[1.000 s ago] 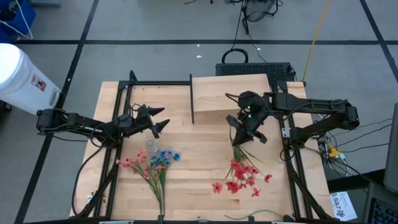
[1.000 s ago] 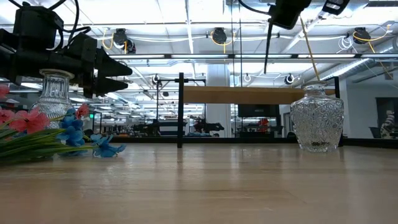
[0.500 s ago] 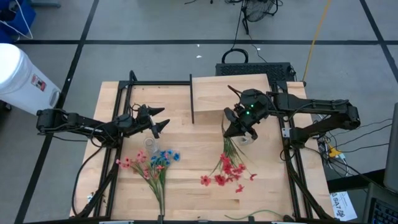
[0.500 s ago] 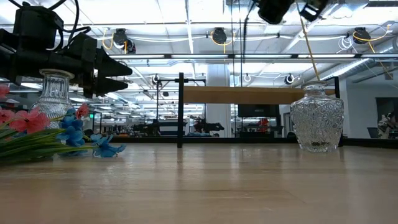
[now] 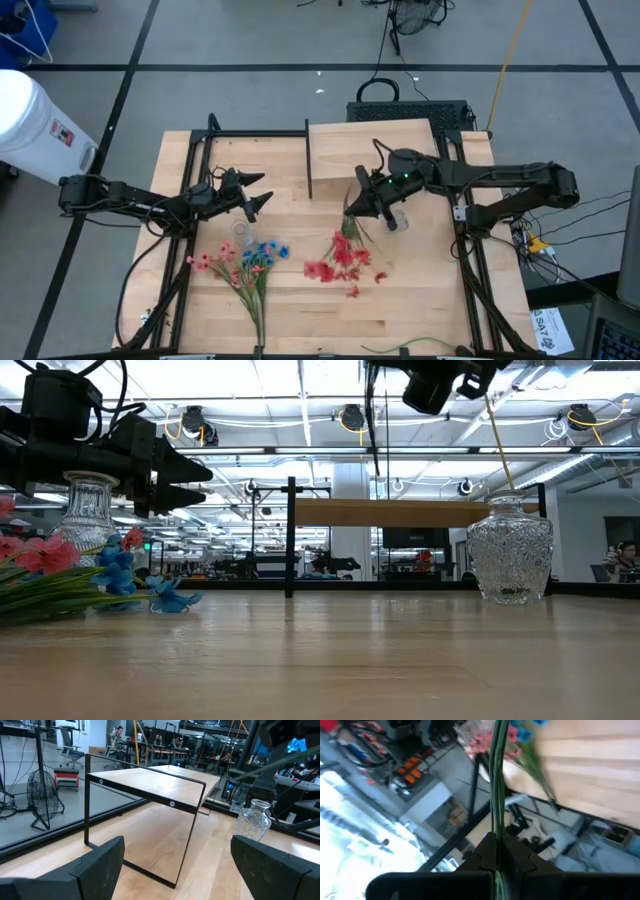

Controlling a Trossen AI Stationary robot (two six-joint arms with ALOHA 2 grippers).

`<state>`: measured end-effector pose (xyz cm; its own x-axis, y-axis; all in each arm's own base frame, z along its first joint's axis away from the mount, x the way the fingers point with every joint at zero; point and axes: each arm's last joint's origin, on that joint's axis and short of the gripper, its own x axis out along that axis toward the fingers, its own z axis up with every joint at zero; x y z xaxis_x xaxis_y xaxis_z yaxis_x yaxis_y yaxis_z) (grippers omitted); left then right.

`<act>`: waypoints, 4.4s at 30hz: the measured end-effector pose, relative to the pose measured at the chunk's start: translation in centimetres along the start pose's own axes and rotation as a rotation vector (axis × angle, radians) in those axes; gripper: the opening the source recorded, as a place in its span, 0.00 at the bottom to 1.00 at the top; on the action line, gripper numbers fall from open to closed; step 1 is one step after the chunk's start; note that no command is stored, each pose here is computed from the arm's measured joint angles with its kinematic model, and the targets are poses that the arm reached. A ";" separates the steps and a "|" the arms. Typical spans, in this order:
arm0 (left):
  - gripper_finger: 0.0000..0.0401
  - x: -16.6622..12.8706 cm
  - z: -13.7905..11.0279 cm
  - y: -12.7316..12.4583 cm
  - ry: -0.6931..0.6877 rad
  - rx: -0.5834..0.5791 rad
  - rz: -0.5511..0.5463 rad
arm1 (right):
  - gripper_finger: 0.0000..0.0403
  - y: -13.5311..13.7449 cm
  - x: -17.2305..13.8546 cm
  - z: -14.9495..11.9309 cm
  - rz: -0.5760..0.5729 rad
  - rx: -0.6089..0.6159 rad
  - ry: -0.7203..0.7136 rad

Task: Pick and place flowers into a vace then onto a shelf
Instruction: Put the red flowers into the right transparent vase

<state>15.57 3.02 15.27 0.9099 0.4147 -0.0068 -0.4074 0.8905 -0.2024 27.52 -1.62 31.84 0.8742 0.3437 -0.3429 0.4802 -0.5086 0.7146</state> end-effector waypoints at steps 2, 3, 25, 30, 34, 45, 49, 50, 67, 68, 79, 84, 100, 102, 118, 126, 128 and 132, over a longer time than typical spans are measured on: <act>0.91 0.0 0.0 0.0 0.000 0.000 0.000 | 0.00 -0.6 0.2 -0.6 0.037 -0.040 -0.025; 0.91 0.0 0.0 0.0 0.000 0.000 0.000 | 0.00 -0.9 0.1 -0.9 0.050 -0.047 -0.037; 0.91 0.0 0.0 0.0 0.000 0.000 0.000 | 0.00 -8.6 -5.5 -4.1 0.618 0.372 0.044; 0.91 0.0 0.0 0.0 0.000 0.000 0.000 | 0.00 -10.5 -6.4 -3.8 0.719 0.420 0.041; 0.91 0.0 0.0 0.0 0.000 0.000 0.000 | 0.00 -11.7 -6.7 -4.0 0.753 0.498 0.025; 0.91 0.0 0.0 0.0 0.000 0.000 0.000 | 0.00 -13.5 -7.3 -5.4 0.822 0.594 -0.037; 0.91 0.0 0.0 0.0 0.000 0.000 0.000 | 0.00 -14.3 -7.3 -5.5 0.821 0.635 -0.075; 0.91 0.0 0.0 0.0 0.000 0.000 0.000 | 0.00 -14.4 -7.3 -5.5 0.820 0.635 -0.080; 0.91 0.0 0.0 0.0 0.000 0.000 0.000 | 0.00 -17.7 -6.9 -2.3 0.890 0.662 0.016; 0.91 0.0 0.0 0.0 0.000 0.000 0.000 | 0.00 -17.9 -6.9 -2.0 0.886 0.665 0.014; 0.91 0.0 0.0 0.0 0.000 0.000 0.000 | 0.01 -19.8 -6.4 -0.2 0.878 0.759 -0.005; 0.91 0.0 0.0 0.0 0.000 0.000 0.000 | 0.02 -19.9 -6.5 -0.1 0.882 0.780 0.007; 0.91 0.0 0.0 0.0 0.000 0.000 0.000 | 0.39 -20.0 -6.4 0.1 0.892 0.776 -0.021; 0.91 0.0 0.0 0.0 0.000 0.000 0.000 | 0.45 -20.0 -6.4 0.0 0.887 0.761 -0.017; 0.91 0.0 0.0 0.0 0.000 0.000 0.000 | 0.58 -19.2 -6.5 -1.3 0.805 0.446 -0.061; 0.91 0.0 0.0 0.0 0.000 0.000 0.000 | 0.59 -19.6 -6.5 -1.5 0.784 0.406 -0.085; 0.91 0.0 0.0 0.0 0.000 0.000 0.000 | 0.60 -19.8 -6.6 -1.5 0.798 0.359 -0.140; 0.91 0.0 0.0 0.0 0.000 0.000 0.000 | 0.61 -19.8 -6.8 -1.8 0.793 0.216 -0.198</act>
<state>15.57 3.02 15.26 0.9099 0.4147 -0.0069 -0.4074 0.8905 -0.2023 11.95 7.53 21.06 0.9449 -0.3131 0.0958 -0.2951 -0.6876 0.6634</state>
